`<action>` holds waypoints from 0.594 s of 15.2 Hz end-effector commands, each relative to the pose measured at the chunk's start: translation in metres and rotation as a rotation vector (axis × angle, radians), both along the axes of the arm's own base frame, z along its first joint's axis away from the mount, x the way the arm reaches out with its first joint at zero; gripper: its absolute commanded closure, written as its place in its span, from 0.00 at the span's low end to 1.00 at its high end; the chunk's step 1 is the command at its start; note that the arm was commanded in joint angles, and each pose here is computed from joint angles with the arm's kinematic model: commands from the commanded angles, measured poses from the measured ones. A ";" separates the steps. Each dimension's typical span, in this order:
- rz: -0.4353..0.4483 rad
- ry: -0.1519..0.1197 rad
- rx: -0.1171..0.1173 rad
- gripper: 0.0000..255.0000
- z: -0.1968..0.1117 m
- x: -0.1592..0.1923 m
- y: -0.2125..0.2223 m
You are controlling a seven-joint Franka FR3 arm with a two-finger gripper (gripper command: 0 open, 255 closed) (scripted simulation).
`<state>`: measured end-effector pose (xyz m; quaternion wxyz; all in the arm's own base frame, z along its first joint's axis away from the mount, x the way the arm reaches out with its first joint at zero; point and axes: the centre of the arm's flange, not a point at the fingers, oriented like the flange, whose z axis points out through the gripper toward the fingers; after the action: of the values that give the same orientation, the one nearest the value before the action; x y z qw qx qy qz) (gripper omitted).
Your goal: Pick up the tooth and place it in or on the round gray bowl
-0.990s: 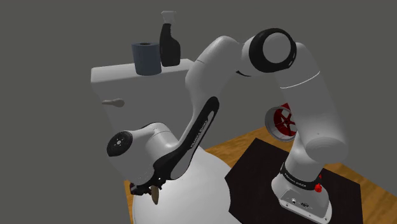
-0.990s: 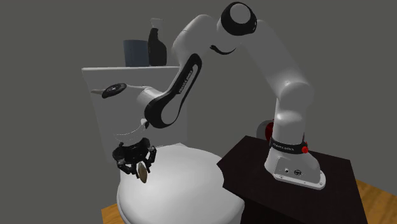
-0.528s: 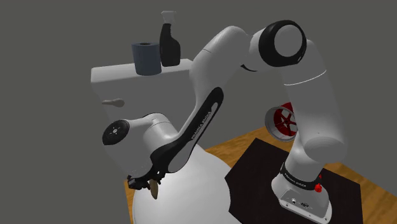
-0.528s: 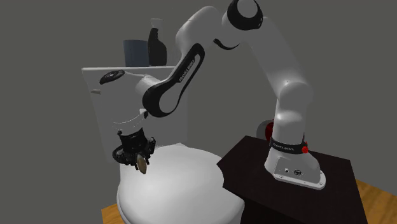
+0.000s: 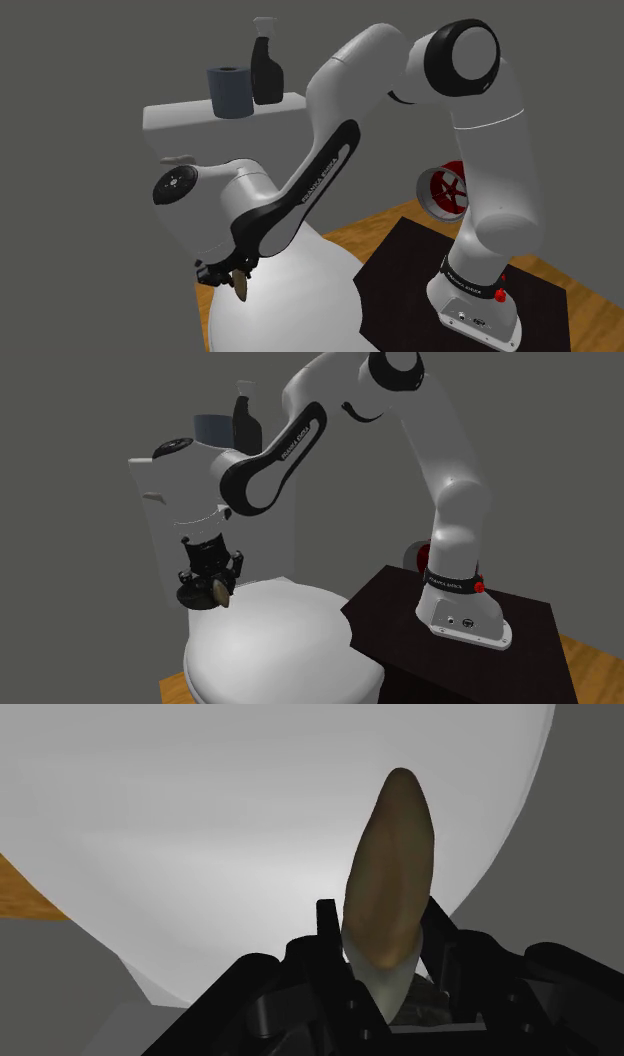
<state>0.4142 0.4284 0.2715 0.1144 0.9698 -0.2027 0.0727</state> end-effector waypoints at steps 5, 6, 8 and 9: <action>0.000 0.000 0.000 1.00 0.032 0.000 0.000; 0.000 0.000 0.000 1.00 0.037 0.000 0.000; 0.000 0.000 0.000 1.00 0.048 0.000 0.000; 0.000 0.000 0.000 1.00 0.053 0.000 0.000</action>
<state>0.4131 0.4299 0.3189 0.1145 0.9698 -0.2028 0.0727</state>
